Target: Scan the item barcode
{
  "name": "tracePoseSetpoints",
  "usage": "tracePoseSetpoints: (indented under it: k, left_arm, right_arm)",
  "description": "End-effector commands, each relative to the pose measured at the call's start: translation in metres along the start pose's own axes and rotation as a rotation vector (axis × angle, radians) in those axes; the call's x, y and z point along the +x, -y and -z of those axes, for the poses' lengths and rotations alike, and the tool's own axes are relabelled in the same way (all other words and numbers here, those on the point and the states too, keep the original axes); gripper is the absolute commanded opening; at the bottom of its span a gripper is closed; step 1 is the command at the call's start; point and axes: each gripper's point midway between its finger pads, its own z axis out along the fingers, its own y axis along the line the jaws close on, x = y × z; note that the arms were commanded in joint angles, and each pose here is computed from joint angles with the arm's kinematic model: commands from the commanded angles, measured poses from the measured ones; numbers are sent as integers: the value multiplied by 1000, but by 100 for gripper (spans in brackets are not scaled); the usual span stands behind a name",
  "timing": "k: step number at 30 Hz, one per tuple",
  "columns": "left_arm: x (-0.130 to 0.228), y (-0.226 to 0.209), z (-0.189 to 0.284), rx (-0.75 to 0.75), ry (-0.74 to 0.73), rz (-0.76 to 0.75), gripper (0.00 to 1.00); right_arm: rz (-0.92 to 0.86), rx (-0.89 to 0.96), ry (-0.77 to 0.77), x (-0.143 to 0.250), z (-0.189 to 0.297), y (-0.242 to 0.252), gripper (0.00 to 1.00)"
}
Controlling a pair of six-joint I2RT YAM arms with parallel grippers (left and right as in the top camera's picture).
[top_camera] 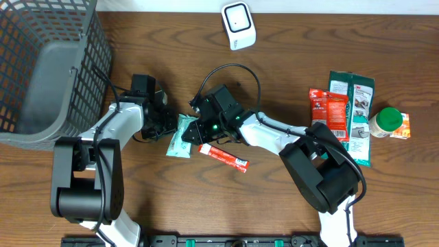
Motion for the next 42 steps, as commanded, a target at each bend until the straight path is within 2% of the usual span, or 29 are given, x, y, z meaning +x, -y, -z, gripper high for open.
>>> tracePoseSetpoints:
  k: [1,5,10,18,20,24,28,29,34,37,42]
  left_arm:
    - [7,-14,-12,-54,-30,16,23]
    - [7,-14,-12,-54,-31,16,23]
    - [7,-14,-12,-54,-30,16,22]
    - [7,-14,-12,-54,-30,16,22]
    - [7,-14,-12,-54,-30,16,22]
    - [7,-14,-12,-53,-30,16,22]
    - [3,-11,1,-47,-6,16,23]
    - [-4,-8,15,-37,28,15,27]
    - [-28,6,73,13,210,-8,35]
    - [-35,11,110,11,321,-25,49]
    - [-37,-1,160,-100,485,-24,68]
  right_arm:
    - [-16,4,-26,9,-9,6,26]
    - [-18,45,-7,6,-9,13,24]
    - [-21,46,-4,5,-8,14,25]
    - [-217,47,39,-5,-5,17,21]
    - [-217,48,42,-6,-5,17,17]
    - [-178,55,41,-6,-5,19,1]
    - [-119,56,39,-6,-5,19,1]
    - [-100,57,39,-6,-5,19,1]
    - [-25,51,52,-11,3,11,1]
    - [22,47,69,-16,16,0,1]
    - [73,114,97,-22,50,-10,1]
